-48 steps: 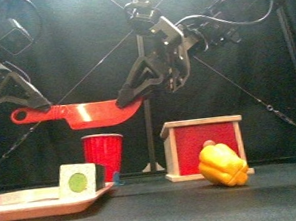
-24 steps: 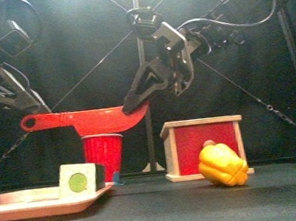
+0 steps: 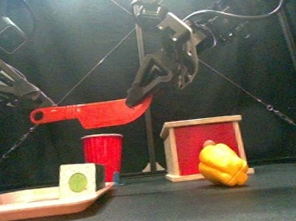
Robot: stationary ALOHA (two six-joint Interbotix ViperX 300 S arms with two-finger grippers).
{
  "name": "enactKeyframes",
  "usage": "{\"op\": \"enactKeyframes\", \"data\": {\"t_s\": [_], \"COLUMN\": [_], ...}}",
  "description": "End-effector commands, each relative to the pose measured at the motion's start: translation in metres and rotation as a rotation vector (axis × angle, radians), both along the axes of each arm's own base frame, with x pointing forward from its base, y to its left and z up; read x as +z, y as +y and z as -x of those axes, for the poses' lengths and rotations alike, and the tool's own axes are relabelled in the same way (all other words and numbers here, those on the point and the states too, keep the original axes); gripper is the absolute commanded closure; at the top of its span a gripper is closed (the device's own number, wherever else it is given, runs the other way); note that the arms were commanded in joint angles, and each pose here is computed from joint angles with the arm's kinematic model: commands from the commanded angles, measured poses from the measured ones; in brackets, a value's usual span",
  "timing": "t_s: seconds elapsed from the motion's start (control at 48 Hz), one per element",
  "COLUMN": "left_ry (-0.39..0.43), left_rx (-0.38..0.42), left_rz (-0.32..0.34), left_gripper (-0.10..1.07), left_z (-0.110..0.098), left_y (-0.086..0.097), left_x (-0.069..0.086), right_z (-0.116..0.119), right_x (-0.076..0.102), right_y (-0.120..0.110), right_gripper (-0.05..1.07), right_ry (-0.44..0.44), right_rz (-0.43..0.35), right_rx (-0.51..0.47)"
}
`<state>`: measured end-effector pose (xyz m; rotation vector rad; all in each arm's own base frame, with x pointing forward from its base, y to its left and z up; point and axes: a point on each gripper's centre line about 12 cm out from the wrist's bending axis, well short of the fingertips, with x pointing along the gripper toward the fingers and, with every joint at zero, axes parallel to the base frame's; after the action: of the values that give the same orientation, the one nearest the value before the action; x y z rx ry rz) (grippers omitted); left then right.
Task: Grab knife with other hand
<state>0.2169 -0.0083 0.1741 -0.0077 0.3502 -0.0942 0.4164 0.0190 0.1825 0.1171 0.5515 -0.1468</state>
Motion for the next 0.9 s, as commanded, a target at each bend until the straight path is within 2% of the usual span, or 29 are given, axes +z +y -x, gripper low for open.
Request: {"op": "enactKeyframes", "data": {"t_s": [0.0, 0.521, 0.646, 0.75, 0.875], "left_ry": [-0.011, 0.052, 0.041, 0.038, 0.041], "left_rx": [0.001, 0.013, 0.037, 0.053, 0.052], "left_rz": [-0.001, 0.0, 0.012, 0.021, 0.017], "left_gripper": [0.1, 0.11, 0.13, 0.19, 0.34], "left_z": [-0.002, -0.006, -0.008, -0.008, -0.008], "left_y": [0.001, 0.003, 0.007, 0.01, 0.01], "left_x": [0.002, -0.011, -0.008, -0.008, -0.008], "right_z": [-0.002, -0.004, -0.004, -0.004, -0.004], "right_x": [0.025, 0.028, 0.028, 0.028, 0.029], "right_y": [0.0, 0.001, 0.001, 0.001, 0.001], "right_gripper": [0.6, 0.6, 0.6, 0.6, 0.6], "right_ry": [-0.064, -0.075, -0.074, -0.075, -0.076], "right_rz": [0.001, 0.001, 0.003, 0.005, 0.003], "right_rx": [-0.001, 0.002, 0.004, 0.004, 0.002]}}
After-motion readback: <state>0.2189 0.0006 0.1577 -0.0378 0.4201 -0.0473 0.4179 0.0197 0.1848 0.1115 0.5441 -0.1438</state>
